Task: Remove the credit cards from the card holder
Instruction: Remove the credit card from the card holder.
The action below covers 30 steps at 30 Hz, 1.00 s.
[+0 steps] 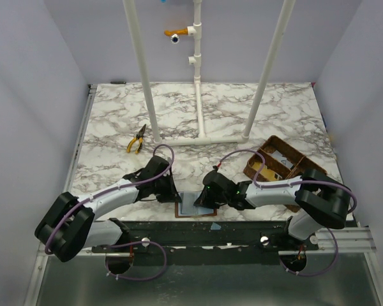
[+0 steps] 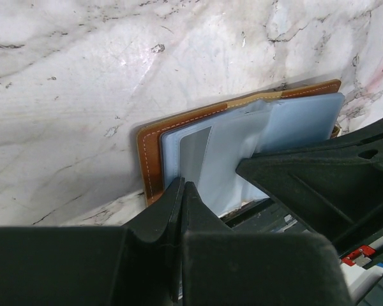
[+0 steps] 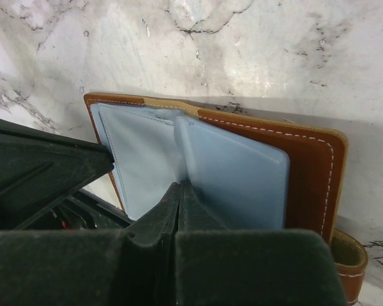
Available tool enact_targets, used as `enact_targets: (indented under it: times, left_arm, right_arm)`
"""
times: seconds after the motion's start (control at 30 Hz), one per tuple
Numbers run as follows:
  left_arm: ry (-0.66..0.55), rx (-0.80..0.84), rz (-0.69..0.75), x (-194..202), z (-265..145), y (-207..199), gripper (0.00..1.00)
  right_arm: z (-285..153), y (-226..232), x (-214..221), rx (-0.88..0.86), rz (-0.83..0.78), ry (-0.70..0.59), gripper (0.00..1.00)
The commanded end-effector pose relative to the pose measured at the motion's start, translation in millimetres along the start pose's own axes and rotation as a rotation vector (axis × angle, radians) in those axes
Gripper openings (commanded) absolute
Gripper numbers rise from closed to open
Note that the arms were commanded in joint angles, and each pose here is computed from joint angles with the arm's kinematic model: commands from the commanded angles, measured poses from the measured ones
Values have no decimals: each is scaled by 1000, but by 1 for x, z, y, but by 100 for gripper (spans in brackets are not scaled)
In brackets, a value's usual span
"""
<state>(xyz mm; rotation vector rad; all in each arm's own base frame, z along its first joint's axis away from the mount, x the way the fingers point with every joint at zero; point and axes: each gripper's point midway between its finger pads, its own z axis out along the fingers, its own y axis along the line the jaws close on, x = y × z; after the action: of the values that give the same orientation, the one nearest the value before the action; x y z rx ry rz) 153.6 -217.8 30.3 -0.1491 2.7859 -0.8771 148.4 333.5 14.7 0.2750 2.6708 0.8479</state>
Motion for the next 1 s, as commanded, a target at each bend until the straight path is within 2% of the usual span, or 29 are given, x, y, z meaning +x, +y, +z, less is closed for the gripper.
enact_targets:
  times: [0.0, 0.33, 0.97]
  left_arm:
    - [-32, 1, 25, -10, 3, -6, 0]
    - [-8, -17, 75, -6, 7, -13, 0]
    - [6, 4, 141, -5, 1, -32, 0]
  right_arm:
    - [1, -69, 15, 198, -16, 43, 1]
    - [3, -77, 19, 189, 9, 70, 1]
    - [5, -62, 14, 139, 1, 61, 1]
